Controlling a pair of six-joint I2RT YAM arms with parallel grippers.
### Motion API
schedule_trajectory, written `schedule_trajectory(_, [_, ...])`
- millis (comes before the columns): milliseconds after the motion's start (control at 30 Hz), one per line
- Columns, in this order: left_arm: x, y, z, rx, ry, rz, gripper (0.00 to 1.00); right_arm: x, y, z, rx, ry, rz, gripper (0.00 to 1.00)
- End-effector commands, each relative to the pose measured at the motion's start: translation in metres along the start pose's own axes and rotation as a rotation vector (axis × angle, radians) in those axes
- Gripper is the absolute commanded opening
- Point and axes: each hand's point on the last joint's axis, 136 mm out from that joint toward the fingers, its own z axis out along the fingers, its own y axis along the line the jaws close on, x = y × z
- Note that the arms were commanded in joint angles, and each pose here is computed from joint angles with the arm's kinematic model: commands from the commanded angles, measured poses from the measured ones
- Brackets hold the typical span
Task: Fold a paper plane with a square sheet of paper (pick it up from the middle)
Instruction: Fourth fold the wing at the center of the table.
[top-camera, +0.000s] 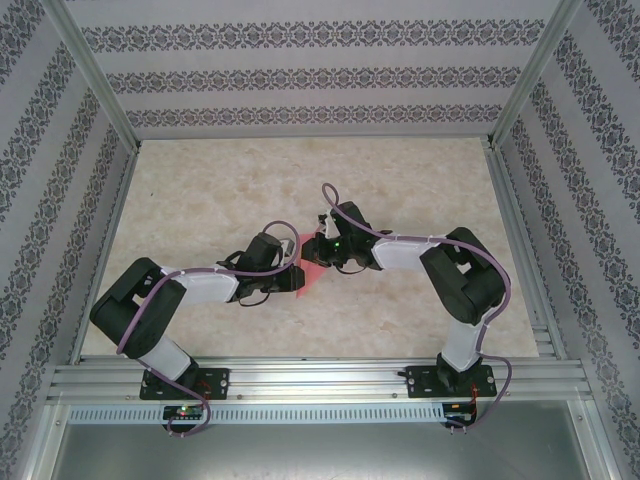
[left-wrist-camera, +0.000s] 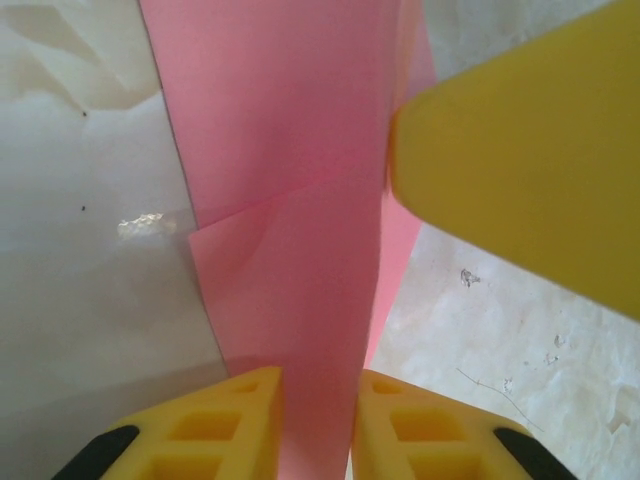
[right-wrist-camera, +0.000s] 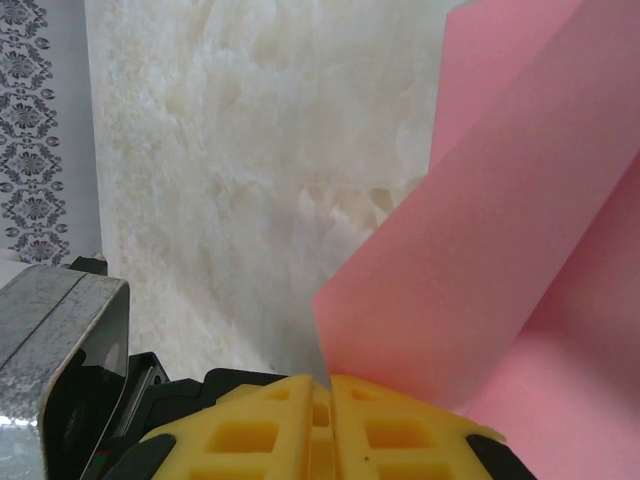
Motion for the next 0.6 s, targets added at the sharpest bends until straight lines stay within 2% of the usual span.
schedule_trajectory(0, [-0.003,0.006,-0.002,-0.026,-0.003,0.019,0.26,-0.013,0.004,0.003,-0.024,-0.030,-0.016,0.14])
schedule_trajectory(400, [-0.001,-0.005,0.003,-0.032,0.025,0.088,0.35,-0.018,0.012,0.003,-0.047,-0.033,-0.021,0.14])
schedule_trajectory(567, [-0.003,-0.008,0.005,-0.073,0.020,0.124,0.36,-0.018,0.013,0.003,-0.051,-0.033,-0.021,0.14])
